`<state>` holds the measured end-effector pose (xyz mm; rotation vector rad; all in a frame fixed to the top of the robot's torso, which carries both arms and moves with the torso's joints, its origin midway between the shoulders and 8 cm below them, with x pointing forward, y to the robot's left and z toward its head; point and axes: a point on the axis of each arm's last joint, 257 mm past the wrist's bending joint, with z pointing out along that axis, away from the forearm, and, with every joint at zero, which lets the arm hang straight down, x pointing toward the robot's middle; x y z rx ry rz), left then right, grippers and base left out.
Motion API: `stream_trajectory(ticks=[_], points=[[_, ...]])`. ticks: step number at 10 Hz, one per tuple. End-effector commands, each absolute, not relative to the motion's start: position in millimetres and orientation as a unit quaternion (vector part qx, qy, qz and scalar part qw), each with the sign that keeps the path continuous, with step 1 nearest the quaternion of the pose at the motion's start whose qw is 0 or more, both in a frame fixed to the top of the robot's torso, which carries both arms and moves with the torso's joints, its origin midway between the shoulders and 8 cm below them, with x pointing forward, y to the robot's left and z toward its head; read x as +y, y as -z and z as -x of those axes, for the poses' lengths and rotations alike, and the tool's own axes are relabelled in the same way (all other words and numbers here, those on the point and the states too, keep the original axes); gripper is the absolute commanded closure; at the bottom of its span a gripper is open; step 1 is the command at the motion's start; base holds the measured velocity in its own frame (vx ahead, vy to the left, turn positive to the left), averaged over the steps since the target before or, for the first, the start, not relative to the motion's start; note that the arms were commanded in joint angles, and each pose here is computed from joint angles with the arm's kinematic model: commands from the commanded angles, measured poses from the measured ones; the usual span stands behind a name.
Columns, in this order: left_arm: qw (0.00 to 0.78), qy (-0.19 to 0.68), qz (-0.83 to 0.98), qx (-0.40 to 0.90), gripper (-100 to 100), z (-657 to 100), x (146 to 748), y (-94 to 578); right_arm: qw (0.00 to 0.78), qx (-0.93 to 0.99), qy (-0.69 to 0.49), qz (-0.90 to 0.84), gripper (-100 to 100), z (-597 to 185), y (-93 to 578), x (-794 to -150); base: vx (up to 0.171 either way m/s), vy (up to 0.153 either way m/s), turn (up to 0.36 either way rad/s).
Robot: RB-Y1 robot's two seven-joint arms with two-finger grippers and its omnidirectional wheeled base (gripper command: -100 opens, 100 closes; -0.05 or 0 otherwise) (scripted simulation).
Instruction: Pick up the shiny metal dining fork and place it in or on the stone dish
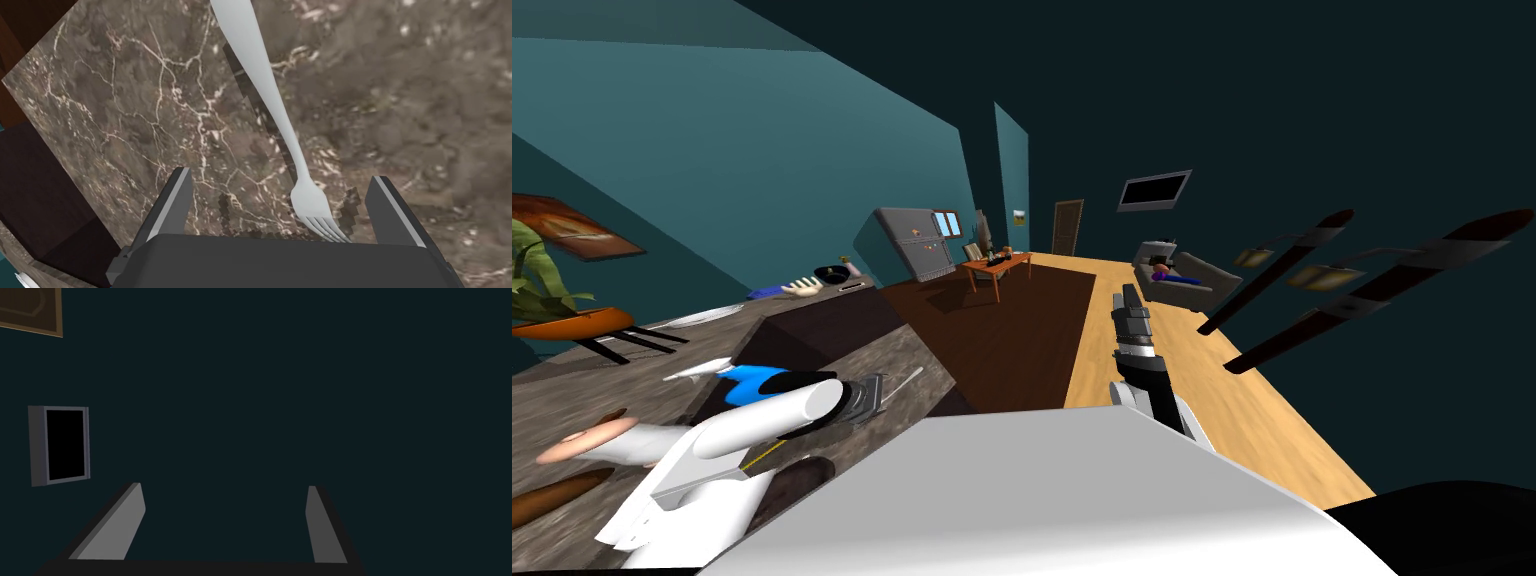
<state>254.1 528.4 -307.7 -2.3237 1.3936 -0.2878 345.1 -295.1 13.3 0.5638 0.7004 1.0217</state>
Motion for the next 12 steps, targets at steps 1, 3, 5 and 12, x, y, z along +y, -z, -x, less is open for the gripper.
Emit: stream_trajectory(ticks=[1,3,5,12], points=[[0.185,0.084,0.847,0.492,-100,-234,533,313,0.777,0.324,-0.472,-0.261,0,-345,-13,-295,0.066,-0.001,-0.042],[0.167,0.067,0.856,0.485,-100,-218,535,317,0.777,0.324,-0.472,-0.261,0,-345,-13,-295,0.054,0.003,-0.027],[0.149,0.051,0.864,0.478,-100,-203,536,319,0.777,0.324,-0.472,-0.261,0,-345,-13,-295,0.047,-0.002,-0.022],[0.117,0.022,0.879,0.462,-100,-177,540,331,0.777,0.324,-0.472,-0.261,0,-345,-13,-295,0.038,0.009,-0.016]])
